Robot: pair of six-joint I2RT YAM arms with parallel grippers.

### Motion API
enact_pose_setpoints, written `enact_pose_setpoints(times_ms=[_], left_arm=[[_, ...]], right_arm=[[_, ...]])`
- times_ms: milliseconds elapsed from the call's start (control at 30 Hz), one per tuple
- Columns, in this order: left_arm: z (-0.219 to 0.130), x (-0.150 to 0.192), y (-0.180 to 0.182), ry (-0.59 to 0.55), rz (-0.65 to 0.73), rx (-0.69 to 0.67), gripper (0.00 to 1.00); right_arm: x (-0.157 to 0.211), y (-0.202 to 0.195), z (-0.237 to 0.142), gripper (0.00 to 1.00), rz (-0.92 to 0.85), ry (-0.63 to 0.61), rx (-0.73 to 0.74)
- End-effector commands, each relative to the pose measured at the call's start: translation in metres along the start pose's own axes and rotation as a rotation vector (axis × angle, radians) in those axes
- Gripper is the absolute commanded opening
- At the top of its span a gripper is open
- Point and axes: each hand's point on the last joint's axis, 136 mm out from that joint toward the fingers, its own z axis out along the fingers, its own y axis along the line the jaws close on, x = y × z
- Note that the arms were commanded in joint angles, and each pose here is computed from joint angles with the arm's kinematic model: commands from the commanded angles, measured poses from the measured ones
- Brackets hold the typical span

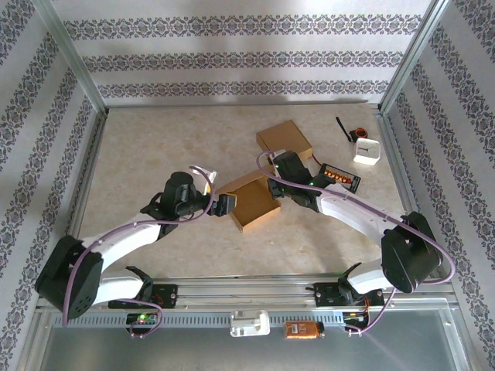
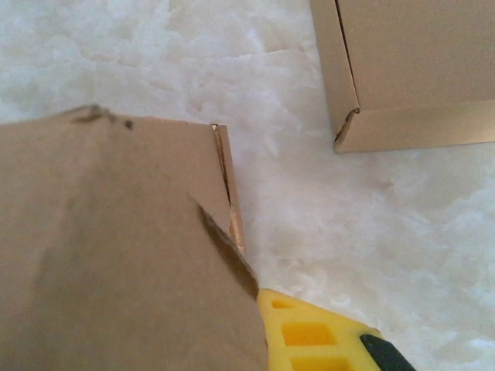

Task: Fold the paper box

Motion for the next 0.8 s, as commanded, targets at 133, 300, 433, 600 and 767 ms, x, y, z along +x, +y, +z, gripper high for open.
enact_pose_setpoints(times_ms=[133, 300, 433, 600, 767], left_arm=[[-0.03, 0.015, -0.009, 0.041, -0.05, -0.209, 0.83], [-0.041, 0.017, -0.001, 0.091, -0.091, -0.382, 0.78], [-0.045, 0.005, 0.018, 0.103, -0.092, -0.541, 0.74], [-0.022, -0.009, 0.005, 0.1, -0.078, -0.469, 0.62], [-0.009, 0.001, 0.014, 0.198, -0.137, -0.517, 0.41]], right_arm=[[-0.015, 0.012, -0.009, 0.13, 0.023, -0.033, -0.016], [-0.017, 0.007, -0.01, 0.14, 0.06, -0.041, 0.024], [-0.022, 0.008, -0.015, 0.14, 0.073, -0.064, 0.036], [-0.02, 0.012, -0.014, 0.14, 0.069, -0.059, 0.027], [-0.018, 0.018, -0.013, 0.14, 0.073, -0.055, 0.016]])
